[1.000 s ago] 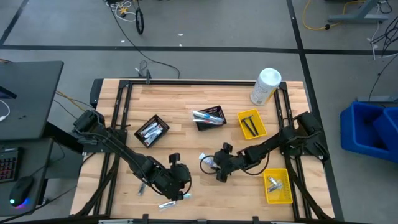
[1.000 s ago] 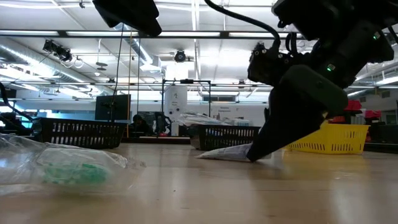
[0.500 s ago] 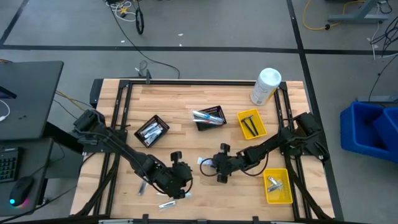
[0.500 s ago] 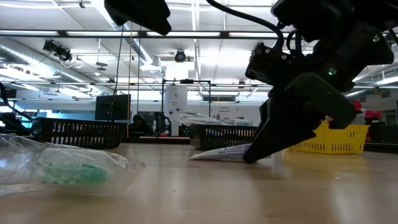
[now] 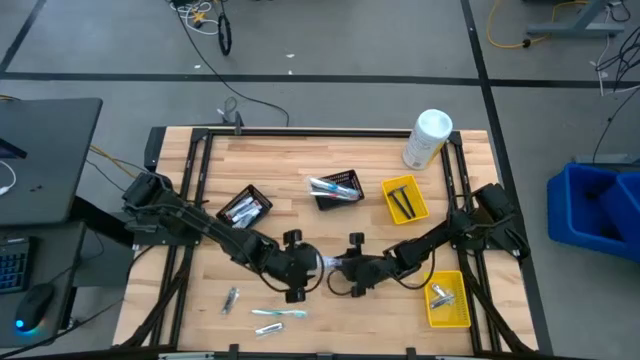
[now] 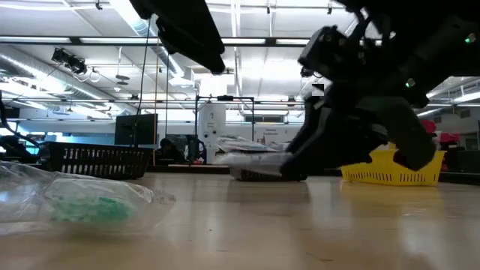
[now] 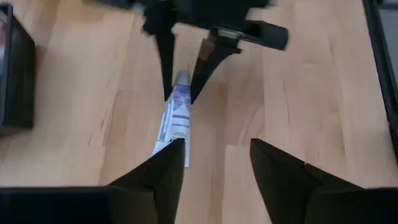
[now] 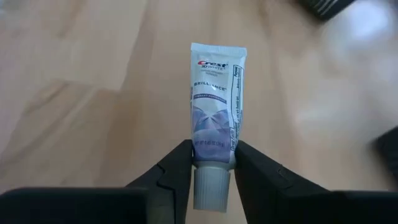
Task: Pick & Place Travel size toiletries
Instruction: Put the white toothpaste into the left black basket
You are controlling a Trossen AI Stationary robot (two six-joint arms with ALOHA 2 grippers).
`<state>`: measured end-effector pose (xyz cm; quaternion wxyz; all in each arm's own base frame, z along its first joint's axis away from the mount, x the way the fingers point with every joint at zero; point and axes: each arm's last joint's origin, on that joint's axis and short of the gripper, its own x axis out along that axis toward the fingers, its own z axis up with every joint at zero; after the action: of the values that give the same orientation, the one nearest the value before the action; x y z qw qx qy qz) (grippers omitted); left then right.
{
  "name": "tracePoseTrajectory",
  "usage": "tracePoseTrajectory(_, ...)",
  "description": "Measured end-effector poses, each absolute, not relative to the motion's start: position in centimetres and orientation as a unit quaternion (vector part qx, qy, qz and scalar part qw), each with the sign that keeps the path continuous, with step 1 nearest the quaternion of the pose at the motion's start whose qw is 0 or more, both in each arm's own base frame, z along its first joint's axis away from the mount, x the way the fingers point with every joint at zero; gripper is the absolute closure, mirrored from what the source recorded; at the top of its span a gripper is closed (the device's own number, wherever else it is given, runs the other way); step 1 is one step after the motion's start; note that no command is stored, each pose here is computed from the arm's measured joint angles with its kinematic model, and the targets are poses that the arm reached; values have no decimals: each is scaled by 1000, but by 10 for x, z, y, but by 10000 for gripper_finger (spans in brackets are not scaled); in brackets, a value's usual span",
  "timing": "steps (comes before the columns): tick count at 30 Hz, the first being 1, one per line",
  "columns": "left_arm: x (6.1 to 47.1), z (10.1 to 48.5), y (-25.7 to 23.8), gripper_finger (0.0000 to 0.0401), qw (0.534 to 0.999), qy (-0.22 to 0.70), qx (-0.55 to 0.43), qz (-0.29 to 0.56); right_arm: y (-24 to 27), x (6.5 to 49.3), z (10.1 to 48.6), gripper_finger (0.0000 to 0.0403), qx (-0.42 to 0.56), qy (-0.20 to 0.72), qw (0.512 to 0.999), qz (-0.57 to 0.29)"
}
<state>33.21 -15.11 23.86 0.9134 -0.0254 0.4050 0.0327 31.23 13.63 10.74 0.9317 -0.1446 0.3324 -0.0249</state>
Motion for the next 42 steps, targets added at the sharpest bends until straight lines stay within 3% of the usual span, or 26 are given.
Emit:
tracePoseTrajectory(4,337,238,-136,181,903,405,-114,89,144,310,112,288,-220,300,926,-63)
tracePoseTrajectory(8,337,234,-120,171,861,407,-244,183,155,305,116,288,-268,275,920,-83)
tracePoseTrajectory(12,335,231,-112,170,837,409,-278,236,166,298,119,288,-310,259,907,-118)
tracePoseTrajectory(17,339,233,-114,170,848,406,-273,202,171,293,122,288,-331,243,895,-173)
tracePoseTrajectory(23,345,238,-118,170,878,386,-242,148,173,295,126,288,-325,227,901,-172)
tracePoseTrajectory(35,346,239,-119,172,881,392,-233,125,182,297,136,288,-333,190,909,-163)
tracePoseTrajectory(42,352,244,-123,229,898,367,-230,83,182,297,137,287,-329,186,911,-163)
